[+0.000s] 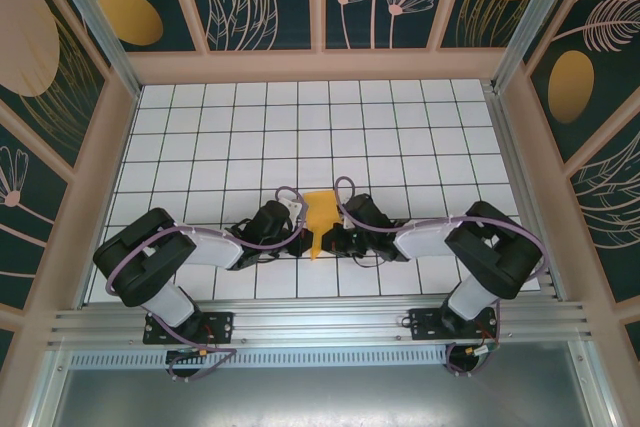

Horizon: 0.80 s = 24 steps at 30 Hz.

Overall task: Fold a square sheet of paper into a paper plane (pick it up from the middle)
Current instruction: Third fold the triangle at the center of the table.

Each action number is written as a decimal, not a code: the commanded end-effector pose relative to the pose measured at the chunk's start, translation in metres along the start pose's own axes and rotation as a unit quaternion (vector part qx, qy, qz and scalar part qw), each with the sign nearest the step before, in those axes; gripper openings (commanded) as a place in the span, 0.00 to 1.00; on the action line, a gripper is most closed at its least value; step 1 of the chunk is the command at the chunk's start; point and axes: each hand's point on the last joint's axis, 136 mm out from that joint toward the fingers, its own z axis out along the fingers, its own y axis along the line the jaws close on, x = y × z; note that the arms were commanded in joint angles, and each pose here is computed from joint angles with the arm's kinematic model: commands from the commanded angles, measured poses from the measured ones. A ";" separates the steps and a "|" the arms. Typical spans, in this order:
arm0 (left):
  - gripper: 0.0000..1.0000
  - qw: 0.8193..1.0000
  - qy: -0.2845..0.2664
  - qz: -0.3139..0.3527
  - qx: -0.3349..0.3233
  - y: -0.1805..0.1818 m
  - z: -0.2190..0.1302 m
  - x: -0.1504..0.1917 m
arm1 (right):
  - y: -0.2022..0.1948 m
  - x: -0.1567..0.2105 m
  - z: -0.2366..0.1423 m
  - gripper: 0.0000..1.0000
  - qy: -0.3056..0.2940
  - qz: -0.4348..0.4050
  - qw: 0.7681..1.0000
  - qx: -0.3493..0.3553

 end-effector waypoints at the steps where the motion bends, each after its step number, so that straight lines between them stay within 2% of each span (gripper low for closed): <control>1: 0.00 0.998 0.032 -0.002 -0.048 0.023 -0.002 0.020 | 0.019 0.000 -0.002 0.06 -0.006 -0.012 1.000 -0.018; 12: 0.00 0.998 0.036 -0.001 -0.046 0.023 0.000 0.021 | -0.001 0.012 0.021 0.05 0.015 0.007 1.000 0.002; 24: 0.00 0.998 0.034 0.000 -0.048 0.024 0.000 0.020 | 0.029 0.011 0.011 0.05 0.003 -0.014 1.000 -0.026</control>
